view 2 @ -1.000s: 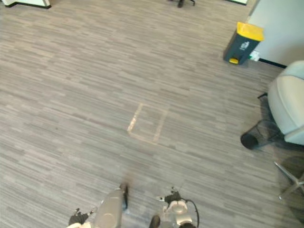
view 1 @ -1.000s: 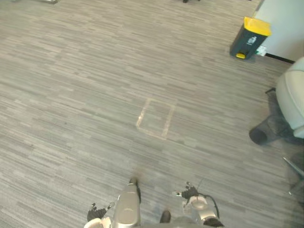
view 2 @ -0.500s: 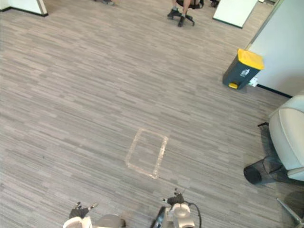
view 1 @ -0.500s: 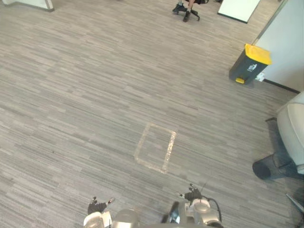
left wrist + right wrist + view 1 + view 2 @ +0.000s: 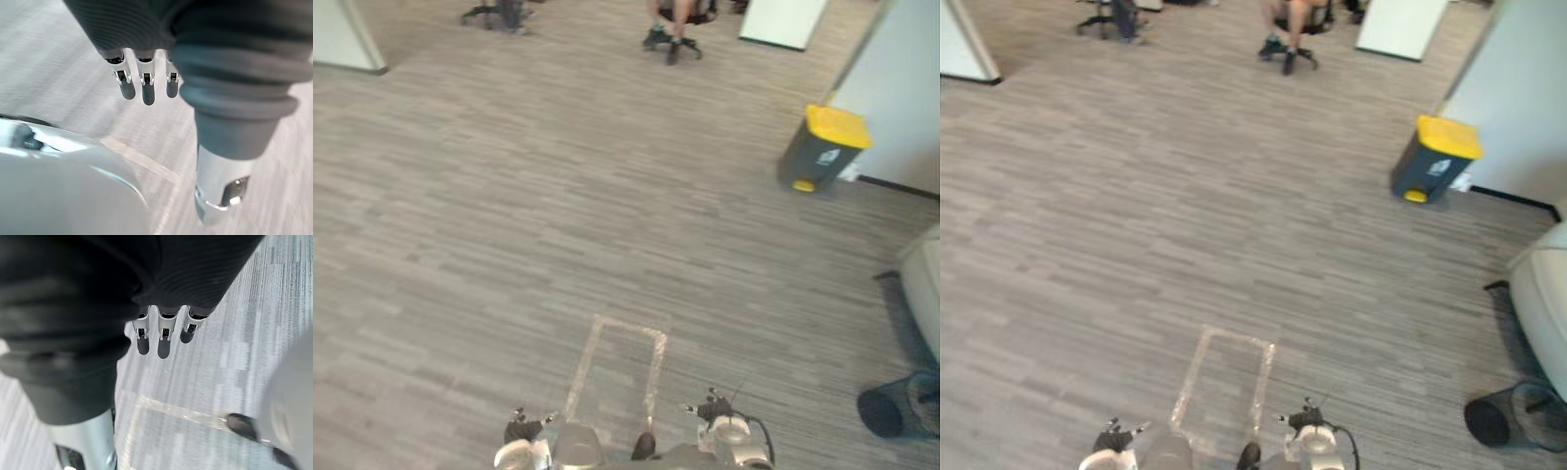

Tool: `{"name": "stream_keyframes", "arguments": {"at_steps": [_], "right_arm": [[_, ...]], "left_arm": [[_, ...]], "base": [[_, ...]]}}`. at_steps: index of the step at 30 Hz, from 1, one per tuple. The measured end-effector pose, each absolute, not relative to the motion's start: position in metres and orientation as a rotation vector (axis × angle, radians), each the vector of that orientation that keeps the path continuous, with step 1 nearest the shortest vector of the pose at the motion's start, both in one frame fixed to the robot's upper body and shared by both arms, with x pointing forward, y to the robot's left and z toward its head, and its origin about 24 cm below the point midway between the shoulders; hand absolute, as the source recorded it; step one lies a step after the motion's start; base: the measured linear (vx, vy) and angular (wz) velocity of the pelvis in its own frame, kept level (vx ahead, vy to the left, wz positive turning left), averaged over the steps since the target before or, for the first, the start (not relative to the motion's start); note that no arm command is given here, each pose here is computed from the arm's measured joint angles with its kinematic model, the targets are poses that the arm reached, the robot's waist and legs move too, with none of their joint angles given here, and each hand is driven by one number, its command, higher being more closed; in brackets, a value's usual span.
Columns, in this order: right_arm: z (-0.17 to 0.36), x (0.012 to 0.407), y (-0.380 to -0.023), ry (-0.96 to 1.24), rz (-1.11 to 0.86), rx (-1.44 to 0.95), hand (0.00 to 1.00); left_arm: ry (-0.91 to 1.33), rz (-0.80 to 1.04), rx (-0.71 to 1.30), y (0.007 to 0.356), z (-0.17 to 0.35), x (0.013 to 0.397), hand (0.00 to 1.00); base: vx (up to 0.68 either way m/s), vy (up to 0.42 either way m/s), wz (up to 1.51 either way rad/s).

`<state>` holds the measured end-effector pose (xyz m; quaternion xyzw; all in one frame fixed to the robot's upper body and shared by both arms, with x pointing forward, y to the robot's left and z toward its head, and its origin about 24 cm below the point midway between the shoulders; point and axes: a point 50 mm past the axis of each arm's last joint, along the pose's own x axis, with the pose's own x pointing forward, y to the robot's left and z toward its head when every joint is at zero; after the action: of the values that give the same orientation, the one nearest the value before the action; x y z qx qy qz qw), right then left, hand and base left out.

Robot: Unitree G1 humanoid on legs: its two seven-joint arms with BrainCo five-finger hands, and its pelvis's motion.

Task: Organize the slippers on the shoe rack

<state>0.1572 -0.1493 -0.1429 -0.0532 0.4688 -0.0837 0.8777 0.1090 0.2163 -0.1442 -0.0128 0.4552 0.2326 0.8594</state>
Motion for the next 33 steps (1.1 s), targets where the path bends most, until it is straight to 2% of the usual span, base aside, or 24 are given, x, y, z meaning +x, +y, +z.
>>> {"name": "stream_keyframes", "arguments": {"at_steps": [7, 13, 20, 23, 33], "right_arm": [[-0.152, 0.136, -0.153, 1.046, -0.209, -0.081, 0.00], [-0.152, 0.135, -0.156, 1.045, -0.216, -0.073, 0.00], [-0.153, 0.142, -0.152, 1.055, -0.136, -0.148, 0.00], [-0.151, 0.147, -0.161, 1.042, -0.138, -0.189, 0.00], [-0.152, 0.143, -0.160, 1.046, -0.154, -0.173, 0.00]], "left_arm": [[0.980, 0.491, -0.010, 0.220, -0.147, 0.102, 0.00], [1.028, 0.500, 0.000, 0.221, -0.151, 0.095, 0.00], [1.083, 0.465, 0.052, 0.230, -0.155, 0.080, 0.00], [1.098, 0.425, 0.033, 0.216, -0.158, 0.080, 0.00], [1.078, 0.444, 0.006, 0.211, -0.157, 0.076, 0.00]], "base": [[0.27, 0.298, -0.75], [0.23, 0.158, -0.82], [0.22, -0.071, -0.77], [0.14, -0.148, -0.37], [0.16, -0.050, -0.47]]}}
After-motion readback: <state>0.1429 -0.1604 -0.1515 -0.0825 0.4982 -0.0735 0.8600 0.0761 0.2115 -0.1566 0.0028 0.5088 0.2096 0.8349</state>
